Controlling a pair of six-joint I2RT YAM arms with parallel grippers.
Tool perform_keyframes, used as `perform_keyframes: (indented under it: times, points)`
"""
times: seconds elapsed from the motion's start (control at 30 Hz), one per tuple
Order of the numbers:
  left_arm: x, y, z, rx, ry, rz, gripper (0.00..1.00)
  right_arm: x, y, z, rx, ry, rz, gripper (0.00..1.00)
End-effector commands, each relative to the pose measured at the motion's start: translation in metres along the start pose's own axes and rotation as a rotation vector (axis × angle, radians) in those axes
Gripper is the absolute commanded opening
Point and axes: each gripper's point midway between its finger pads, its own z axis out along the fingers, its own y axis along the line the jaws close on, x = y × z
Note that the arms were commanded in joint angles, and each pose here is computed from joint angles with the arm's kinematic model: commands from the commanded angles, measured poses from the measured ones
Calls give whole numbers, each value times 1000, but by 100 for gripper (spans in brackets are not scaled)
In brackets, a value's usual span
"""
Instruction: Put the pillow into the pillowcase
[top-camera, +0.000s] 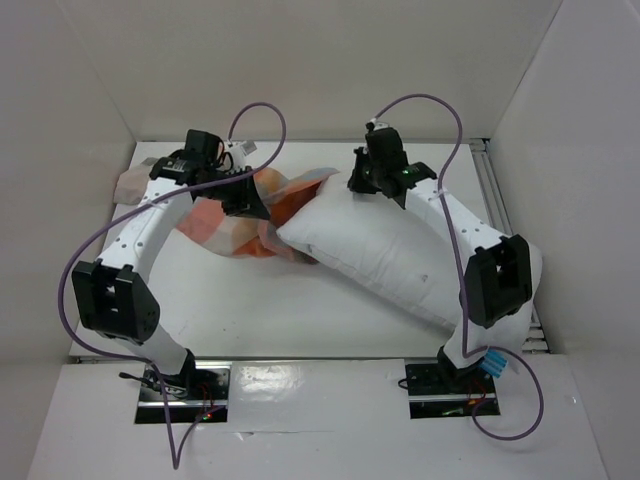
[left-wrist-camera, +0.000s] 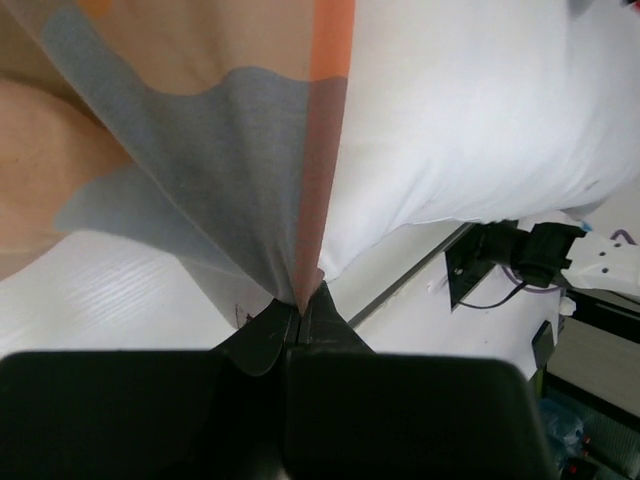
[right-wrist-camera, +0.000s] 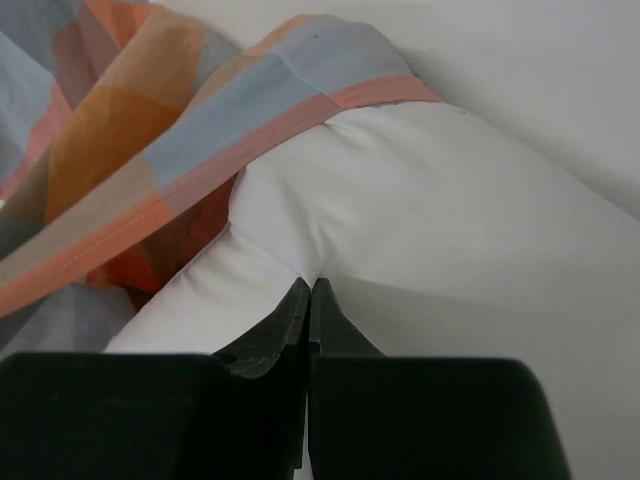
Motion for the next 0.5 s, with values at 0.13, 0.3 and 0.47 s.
perform_keyframes:
  times: [0.13, 0.3, 0.47]
  points:
    - [17, -8, -17, -25, -2, 41, 0, -55, -34, -8, 25, -172, 143, 0]
    - [8, -46, -31, 115, -25, 107, 0, -48, -22, 9, 118, -178, 148, 0]
    - [-4, -90, -55, 268, -56, 177, 0, -24, -11, 34, 283, -195, 123, 0]
